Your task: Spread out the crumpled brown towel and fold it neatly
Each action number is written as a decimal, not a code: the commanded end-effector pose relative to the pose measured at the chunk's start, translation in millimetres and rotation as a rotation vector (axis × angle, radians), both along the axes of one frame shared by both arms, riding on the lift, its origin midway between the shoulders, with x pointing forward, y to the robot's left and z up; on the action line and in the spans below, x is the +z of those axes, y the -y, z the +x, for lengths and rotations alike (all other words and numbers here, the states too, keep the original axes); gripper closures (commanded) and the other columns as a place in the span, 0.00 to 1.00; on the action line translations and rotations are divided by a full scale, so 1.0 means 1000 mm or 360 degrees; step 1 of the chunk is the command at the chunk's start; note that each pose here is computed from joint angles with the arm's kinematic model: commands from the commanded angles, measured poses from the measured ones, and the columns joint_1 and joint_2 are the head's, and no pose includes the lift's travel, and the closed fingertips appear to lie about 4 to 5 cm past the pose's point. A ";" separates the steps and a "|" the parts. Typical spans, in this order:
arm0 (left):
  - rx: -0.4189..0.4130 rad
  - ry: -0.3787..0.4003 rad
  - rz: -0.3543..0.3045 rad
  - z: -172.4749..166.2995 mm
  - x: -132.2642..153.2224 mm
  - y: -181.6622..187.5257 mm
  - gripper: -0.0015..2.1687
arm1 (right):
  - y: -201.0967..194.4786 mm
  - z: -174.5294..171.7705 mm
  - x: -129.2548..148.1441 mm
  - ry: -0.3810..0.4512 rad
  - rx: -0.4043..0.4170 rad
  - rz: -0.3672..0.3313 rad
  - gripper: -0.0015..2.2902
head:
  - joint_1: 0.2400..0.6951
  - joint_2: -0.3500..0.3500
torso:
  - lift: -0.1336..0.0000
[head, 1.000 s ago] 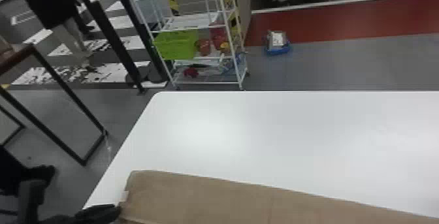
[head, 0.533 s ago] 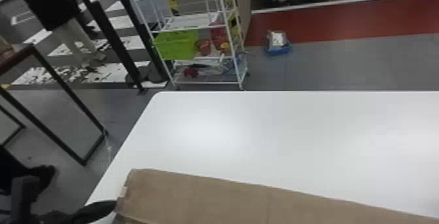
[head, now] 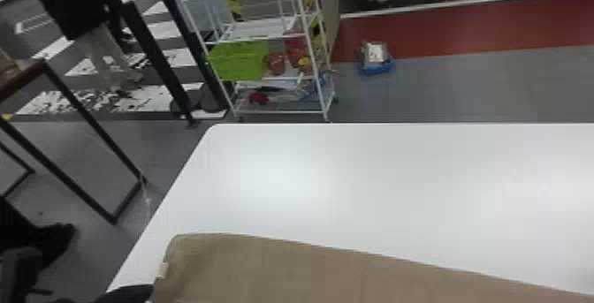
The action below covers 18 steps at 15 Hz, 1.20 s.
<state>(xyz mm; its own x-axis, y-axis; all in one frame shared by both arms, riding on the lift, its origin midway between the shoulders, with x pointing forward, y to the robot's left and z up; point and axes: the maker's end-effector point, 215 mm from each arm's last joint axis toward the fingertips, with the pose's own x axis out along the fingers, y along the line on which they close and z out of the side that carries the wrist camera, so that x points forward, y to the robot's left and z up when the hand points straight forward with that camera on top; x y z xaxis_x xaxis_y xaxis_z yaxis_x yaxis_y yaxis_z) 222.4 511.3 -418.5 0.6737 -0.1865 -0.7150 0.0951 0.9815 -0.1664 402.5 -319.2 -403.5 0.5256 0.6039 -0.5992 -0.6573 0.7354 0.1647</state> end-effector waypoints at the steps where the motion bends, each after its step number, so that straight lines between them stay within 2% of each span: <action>1: 0.0009 -0.0008 -0.0010 -0.005 0.006 0.001 0.79 | 0.000 0.002 0.001 0.0004 0.0007 -0.0014 0.02 | 1.00 1.00 | 0.08; 6: 0.0040 -0.0069 -0.0078 -0.020 0.029 0.002 0.79 | 0.004 0.003 -0.002 0.0011 0.0013 -0.0020 0.02 | 1.00 1.00 | 0.08; 7: 0.0036 -0.0098 -0.0120 -0.024 0.029 0.006 0.79 | 0.003 0.003 -0.003 0.0014 0.0019 -0.0019 0.02 | 1.00 1.00 | 0.08; 10: 0.0012 -0.0128 -0.0144 -0.028 0.024 0.012 0.79 | 0.001 0.003 -0.007 0.0016 0.0033 -0.0021 0.02 | 1.00 0.99 | 0.08; 12: -0.0014 -0.0169 -0.0150 -0.031 0.015 0.018 0.79 | -0.011 0.001 -0.004 0.0017 0.0060 0.0018 0.02 | 1.00 0.99 | 0.08; 13: -0.0039 -0.0208 -0.0143 -0.033 0.005 0.023 0.79 | -0.023 -0.002 0.003 0.0038 0.0103 0.0027 0.02 | 1.00 0.99 | 0.08; 14: -0.0056 -0.0230 -0.0109 -0.033 -0.002 0.024 0.79 | -0.031 -0.005 0.011 0.0028 0.0119 0.0081 0.02 | 1.00 1.00 | 0.08; 16: -0.0055 -0.0235 -0.0095 -0.032 -0.007 0.020 0.79 | -0.051 -0.011 0.034 -0.0075 0.0149 0.0200 0.02 | 1.00 1.00 | 0.08; 18: -0.0057 -0.0221 -0.0081 -0.029 -0.006 0.018 0.79 | -0.085 -0.022 0.065 -0.0148 0.0296 0.0300 0.04 | 1.00 1.00 | 0.08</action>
